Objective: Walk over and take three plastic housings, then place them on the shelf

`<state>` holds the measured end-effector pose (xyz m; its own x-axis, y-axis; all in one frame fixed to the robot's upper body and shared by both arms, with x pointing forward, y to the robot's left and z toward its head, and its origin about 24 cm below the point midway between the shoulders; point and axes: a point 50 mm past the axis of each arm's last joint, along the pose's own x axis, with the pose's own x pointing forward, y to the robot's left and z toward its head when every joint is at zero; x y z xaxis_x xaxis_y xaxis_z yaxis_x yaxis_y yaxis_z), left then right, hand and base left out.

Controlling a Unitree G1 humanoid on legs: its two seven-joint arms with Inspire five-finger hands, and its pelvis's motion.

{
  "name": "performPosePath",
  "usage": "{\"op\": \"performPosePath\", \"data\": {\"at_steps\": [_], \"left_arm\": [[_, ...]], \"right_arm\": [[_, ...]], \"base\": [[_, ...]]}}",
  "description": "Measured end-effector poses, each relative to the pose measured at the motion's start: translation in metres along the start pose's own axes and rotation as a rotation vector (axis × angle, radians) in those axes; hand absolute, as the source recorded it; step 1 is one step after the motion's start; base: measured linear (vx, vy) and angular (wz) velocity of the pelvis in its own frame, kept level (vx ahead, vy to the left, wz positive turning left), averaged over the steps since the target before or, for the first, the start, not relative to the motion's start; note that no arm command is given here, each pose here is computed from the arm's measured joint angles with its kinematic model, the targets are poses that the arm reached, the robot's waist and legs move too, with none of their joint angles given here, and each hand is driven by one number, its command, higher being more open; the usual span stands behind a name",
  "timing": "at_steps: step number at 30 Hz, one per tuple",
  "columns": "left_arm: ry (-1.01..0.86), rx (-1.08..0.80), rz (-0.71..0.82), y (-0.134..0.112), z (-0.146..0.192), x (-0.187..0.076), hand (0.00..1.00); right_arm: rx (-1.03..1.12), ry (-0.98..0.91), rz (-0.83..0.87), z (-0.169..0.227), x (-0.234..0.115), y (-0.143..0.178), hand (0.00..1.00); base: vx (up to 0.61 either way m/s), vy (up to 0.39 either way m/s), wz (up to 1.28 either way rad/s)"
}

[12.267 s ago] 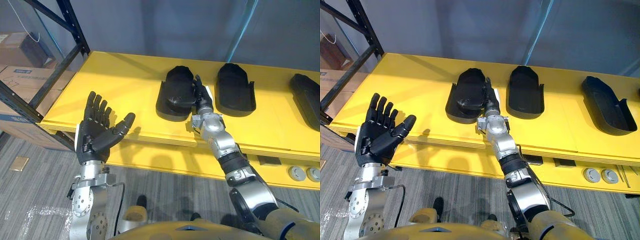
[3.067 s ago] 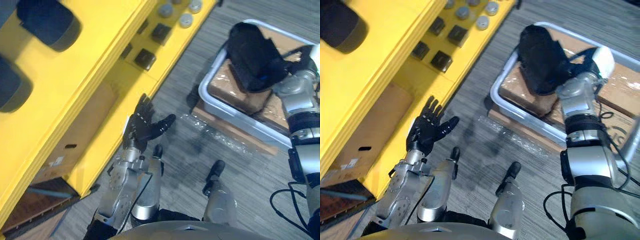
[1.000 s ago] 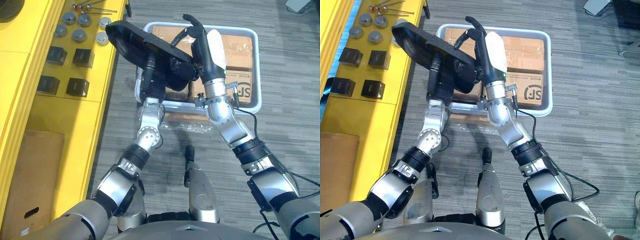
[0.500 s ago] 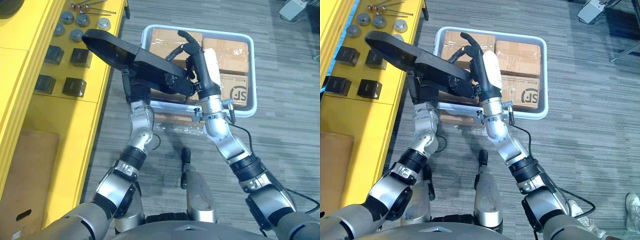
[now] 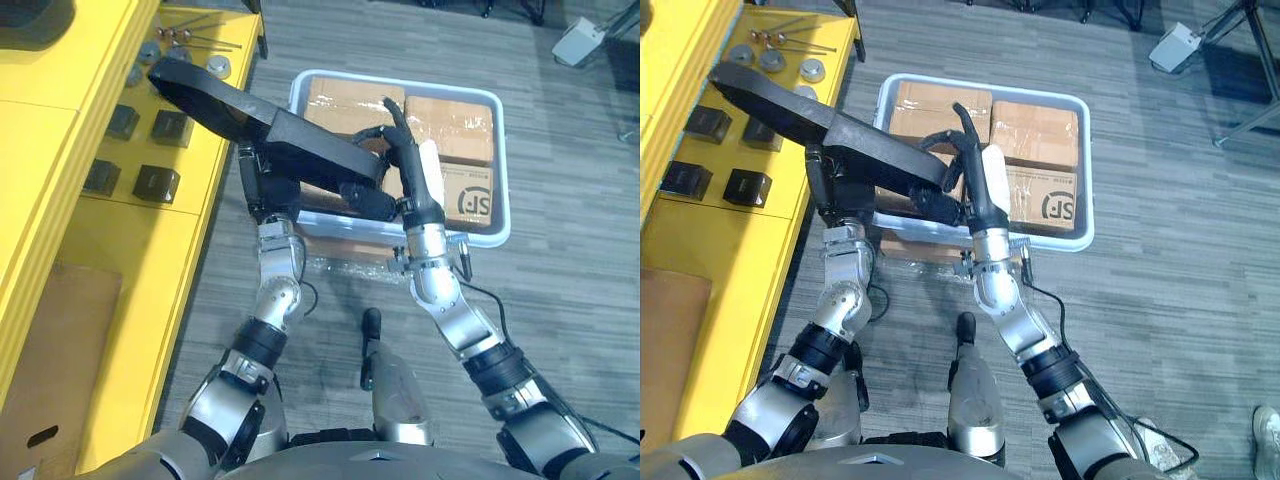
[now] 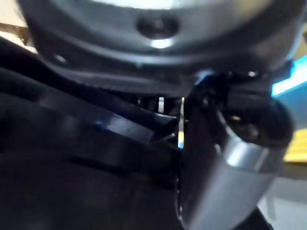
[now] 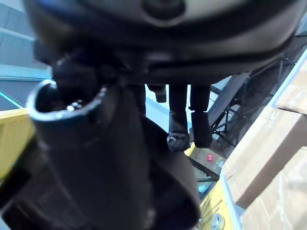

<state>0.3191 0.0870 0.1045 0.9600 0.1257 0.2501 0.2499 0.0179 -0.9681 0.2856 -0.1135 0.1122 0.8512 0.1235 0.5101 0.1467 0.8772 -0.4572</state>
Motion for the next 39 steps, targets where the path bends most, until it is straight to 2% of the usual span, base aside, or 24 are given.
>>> {"op": "performPosePath", "data": {"at_steps": [3,7,11,13,17,25,32,33,39], "left_arm": [[0.007,0.146,-0.015,-0.010,0.000,-0.007,0.00],[-0.036,0.314,0.048,-0.013,0.003,-0.020,0.00],[-0.136,0.522,0.092,-0.024,0.011,-0.026,0.00],[-0.223,0.693,0.142,-0.028,0.018,-0.027,0.00],[-0.329,0.820,0.223,-0.024,0.030,-0.032,0.00],[-0.570,0.857,0.259,-0.045,0.057,-0.038,0.00],[-0.652,0.828,0.275,-0.052,0.074,-0.042,0.00],[-0.666,0.825,0.275,-0.052,0.078,-0.044,0.00],[-0.682,0.881,0.261,-0.047,0.101,-0.076,0.00]], "right_arm": [[0.007,0.042,0.010,-0.005,-0.007,0.004,1.00],[0.040,0.083,0.023,-0.008,-0.017,0.008,1.00],[0.157,0.077,-0.021,0.007,-0.023,0.005,1.00],[0.212,0.036,-0.057,0.021,-0.022,0.002,1.00],[0.274,0.050,-0.089,0.026,-0.028,0.002,1.00],[0.355,0.170,-0.097,0.016,-0.044,0.004,1.00],[0.382,0.216,-0.220,0.017,-0.053,-0.007,1.00],[0.378,0.228,-0.246,0.015,-0.055,-0.010,0.00],[0.407,0.351,-0.346,-0.006,-0.074,-0.029,0.00]], "base": [[0.03,0.011,0.05],[0.01,0.001,0.02],[0.00,0.000,0.00],[-0.04,-0.004,-0.01],[0.00,0.000,0.00],[0.00,0.000,0.00],[0.01,0.007,-0.03],[0.00,0.000,0.00],[0.00,0.005,-0.04]]}}
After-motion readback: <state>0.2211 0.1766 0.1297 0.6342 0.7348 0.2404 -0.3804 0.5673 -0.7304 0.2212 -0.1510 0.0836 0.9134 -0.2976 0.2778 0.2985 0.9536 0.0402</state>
